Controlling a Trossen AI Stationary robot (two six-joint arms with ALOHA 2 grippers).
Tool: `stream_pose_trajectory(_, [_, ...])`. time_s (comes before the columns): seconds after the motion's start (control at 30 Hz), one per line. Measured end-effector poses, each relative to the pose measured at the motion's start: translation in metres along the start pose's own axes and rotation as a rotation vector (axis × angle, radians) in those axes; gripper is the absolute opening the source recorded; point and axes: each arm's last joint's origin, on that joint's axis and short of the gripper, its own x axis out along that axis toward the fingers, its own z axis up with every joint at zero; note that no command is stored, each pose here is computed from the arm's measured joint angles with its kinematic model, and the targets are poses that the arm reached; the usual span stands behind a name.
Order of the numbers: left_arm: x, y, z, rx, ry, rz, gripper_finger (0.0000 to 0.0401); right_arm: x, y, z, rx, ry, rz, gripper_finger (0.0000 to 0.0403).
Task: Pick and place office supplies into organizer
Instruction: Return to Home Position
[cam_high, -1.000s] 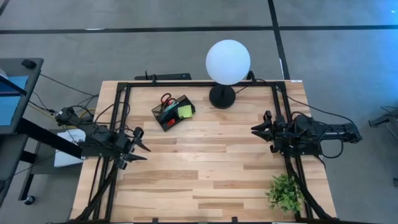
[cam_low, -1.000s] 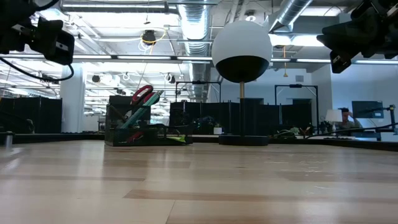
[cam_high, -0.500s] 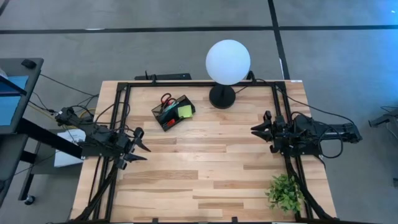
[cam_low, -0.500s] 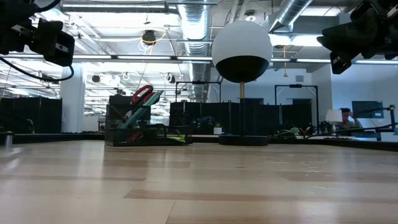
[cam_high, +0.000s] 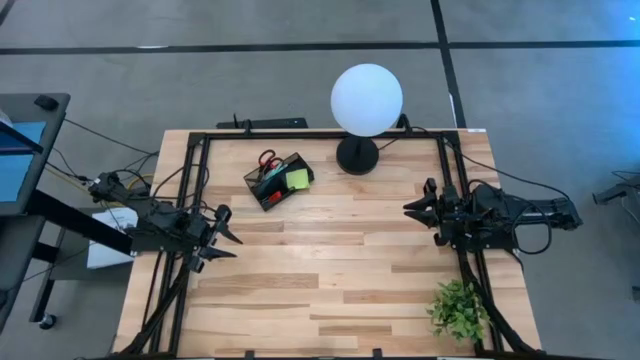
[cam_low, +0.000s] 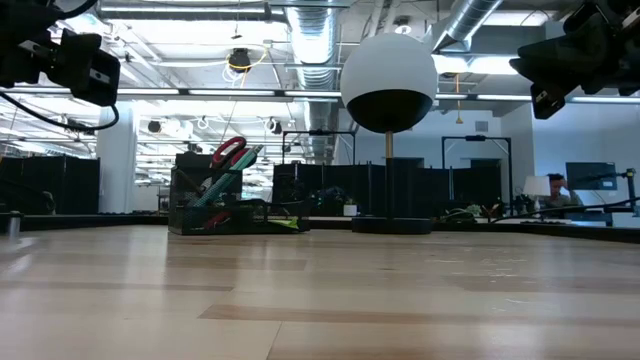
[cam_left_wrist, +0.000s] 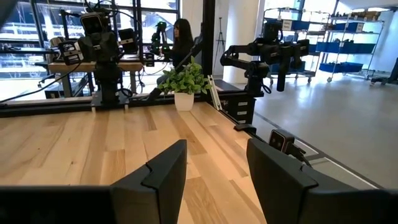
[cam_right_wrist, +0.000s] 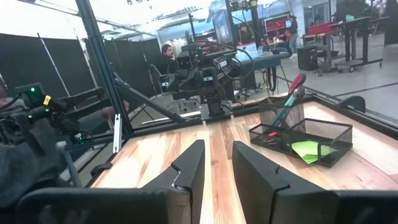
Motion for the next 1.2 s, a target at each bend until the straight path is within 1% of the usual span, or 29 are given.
stream_pose_trajectory(1.2, [0.0000,0.0000,-0.0004,-0.010,0.002,0.001,0.0164,0.0000,0.0000,0.0000,0.000,0.000,0.000,0.0077])
